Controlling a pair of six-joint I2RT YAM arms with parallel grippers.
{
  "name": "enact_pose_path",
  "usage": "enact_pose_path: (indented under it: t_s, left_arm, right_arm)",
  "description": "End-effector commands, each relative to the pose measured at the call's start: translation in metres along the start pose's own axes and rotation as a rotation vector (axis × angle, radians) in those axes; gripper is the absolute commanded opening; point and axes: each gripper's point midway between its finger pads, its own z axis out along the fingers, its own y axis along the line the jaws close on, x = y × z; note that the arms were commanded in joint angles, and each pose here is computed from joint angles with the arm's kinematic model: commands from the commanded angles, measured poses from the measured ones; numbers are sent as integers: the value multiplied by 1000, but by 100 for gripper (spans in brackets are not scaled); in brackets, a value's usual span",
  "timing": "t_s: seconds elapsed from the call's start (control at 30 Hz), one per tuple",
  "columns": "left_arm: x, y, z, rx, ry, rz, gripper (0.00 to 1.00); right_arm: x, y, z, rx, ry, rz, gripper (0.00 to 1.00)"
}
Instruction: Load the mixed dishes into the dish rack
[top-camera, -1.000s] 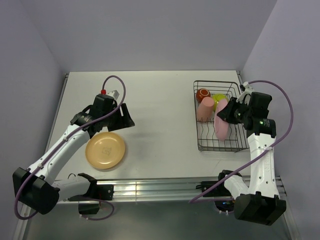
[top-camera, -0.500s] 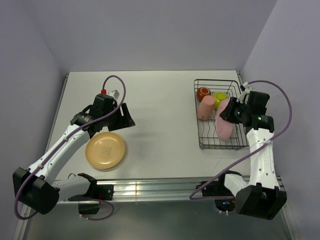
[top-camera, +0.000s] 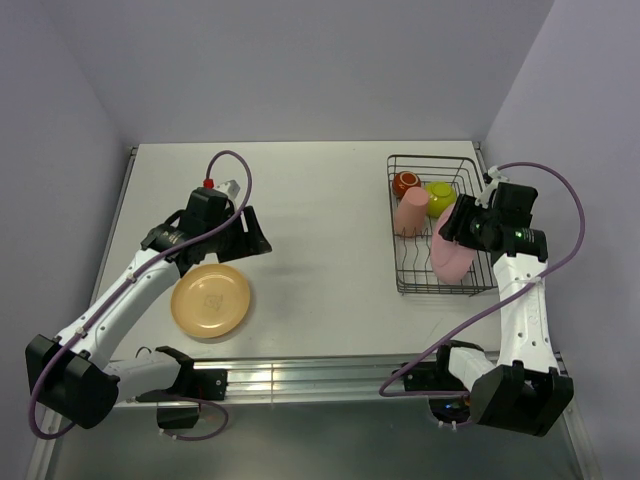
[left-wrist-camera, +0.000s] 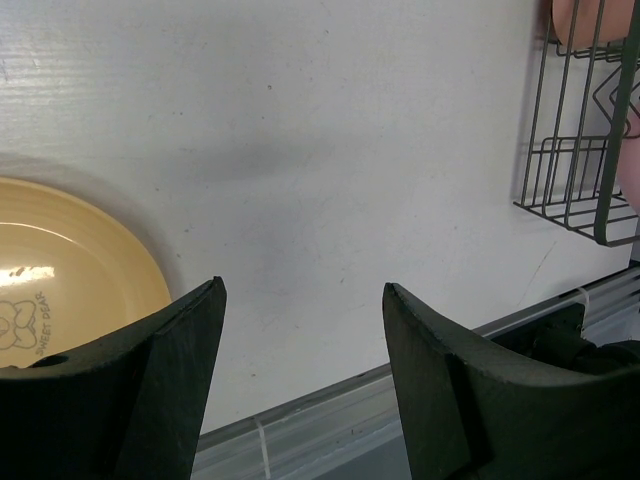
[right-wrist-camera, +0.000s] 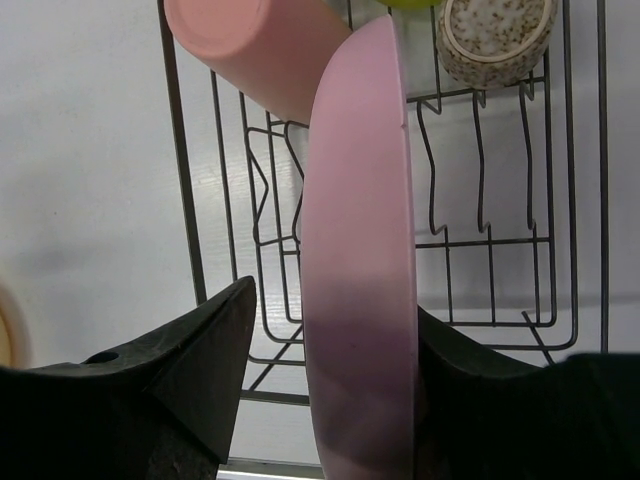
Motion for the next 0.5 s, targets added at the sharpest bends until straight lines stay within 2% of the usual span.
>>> enact_pose_path:
  t_s: [0.0, 0.07, 0.17, 0.2, 0.27, 0.3, 0.33, 0.4, 0.47]
  left_arm:
    - [-5, -7, -3, 38, -27, 9, 70]
    - [-5, -7, -3, 41, -31, 7, 70]
    - [1, -6, 0, 46, -18, 0, 70]
    - [1, -6, 0, 50, -13, -4, 70]
    - [3, -6, 0, 56, -9, -4, 70]
    - [6, -5, 1, 58, 0, -6, 70]
    - [8, -5, 1, 63, -1, -4, 70]
    - [12, -3, 1, 66, 1, -4, 70]
    - [16, 0, 1, 70, -2, -3, 70]
  right_arm:
    - [-8, -4, -1, 30, -16, -18, 59]
    - [-10, -9, -3, 63, -20, -49, 58]
    - [-7, -12, 1, 84, 3, -102, 53]
    - [-10, -13, 2, 90, 1, -104, 46]
    - [-13, -15, 5, 98, 14, -109, 39]
    - [-21, -13, 3, 92, 1, -114, 28]
    - [-25, -11, 3, 81, -3, -116, 22]
    - [-38, -7, 2, 64, -10, -117, 12]
    - [-44, -6, 4, 34, 4, -134, 7]
